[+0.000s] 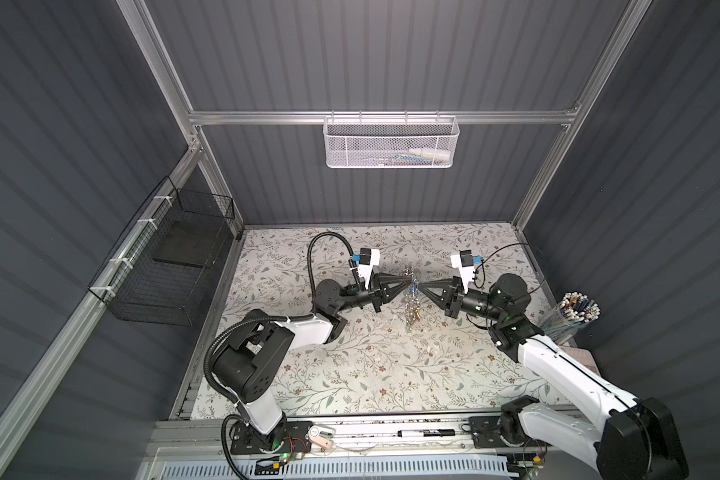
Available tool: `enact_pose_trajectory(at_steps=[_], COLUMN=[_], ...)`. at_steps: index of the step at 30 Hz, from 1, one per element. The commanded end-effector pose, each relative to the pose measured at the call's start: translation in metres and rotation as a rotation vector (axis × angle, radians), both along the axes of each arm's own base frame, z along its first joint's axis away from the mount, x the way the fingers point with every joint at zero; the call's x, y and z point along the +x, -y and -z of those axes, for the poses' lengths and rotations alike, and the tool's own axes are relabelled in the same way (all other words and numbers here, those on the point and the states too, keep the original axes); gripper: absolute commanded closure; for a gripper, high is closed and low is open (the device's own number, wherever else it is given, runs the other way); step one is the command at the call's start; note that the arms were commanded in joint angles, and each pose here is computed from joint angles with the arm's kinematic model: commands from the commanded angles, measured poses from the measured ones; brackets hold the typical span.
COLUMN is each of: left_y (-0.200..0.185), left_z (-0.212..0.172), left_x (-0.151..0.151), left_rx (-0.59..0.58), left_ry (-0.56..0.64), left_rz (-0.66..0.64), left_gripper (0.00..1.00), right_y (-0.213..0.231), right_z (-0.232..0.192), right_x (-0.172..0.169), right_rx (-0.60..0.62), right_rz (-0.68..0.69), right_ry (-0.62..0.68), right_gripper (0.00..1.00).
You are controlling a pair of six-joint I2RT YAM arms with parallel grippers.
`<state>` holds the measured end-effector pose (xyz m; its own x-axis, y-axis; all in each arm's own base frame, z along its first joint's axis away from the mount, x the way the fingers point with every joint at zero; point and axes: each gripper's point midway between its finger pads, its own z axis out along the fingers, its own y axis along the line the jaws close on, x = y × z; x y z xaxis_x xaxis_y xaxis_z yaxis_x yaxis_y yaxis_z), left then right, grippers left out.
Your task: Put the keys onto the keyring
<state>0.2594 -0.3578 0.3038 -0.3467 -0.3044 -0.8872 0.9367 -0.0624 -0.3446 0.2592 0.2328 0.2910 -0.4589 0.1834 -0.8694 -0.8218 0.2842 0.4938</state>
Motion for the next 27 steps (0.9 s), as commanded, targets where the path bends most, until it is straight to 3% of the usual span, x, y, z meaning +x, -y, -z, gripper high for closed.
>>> enact_pose_trajectory(at_steps=[1, 2, 4, 8, 16, 20, 27], left_y=[-0.003, -0.003, -0.003, -0.003, -0.003, -0.003, -0.003], left_z=[-0.033, -0.034, -0.034, -0.035, -0.036, -0.034, -0.034], left_x=[-0.006, -0.006, -0.006, -0.007, -0.008, -0.007, -0.005], left_rx=[-0.070, -0.071, -0.074, -0.072, -0.071, -0.066, -0.070], left_ry=[0.095, 0.096, 0.096, 0.095, 0.095, 0.090, 0.088], left_rz=[0.004, 0.005, 0.006, 0.009, 0.012, 0.012, 0.006], left_gripper=[1.00, 1.00, 1.00, 1.00, 1.00, 1.00, 1.00], right_y=[-0.001, -0.001, 0.000, 0.009, -0.008, -0.010, -0.011], right_z=[-0.015, -0.014, -0.013, -0.007, 0.002, -0.006, 0.002], right_x=[0.000, 0.001, 0.004, 0.010, 0.008, 0.007, 0.014], right_rx=[0.017, 0.016, 0.012, -0.002, -0.038, -0.015, -0.023], right_rz=[-0.006, -0.004, 0.018, 0.091, 0.020, 0.008, 0.022], right_ry=[0.054, 0.049, 0.042, 0.043, 0.022, 0.044, 0.019], right_gripper=[1.00, 1.00, 0.88, 0.81, 0.66, 0.64, 0.79])
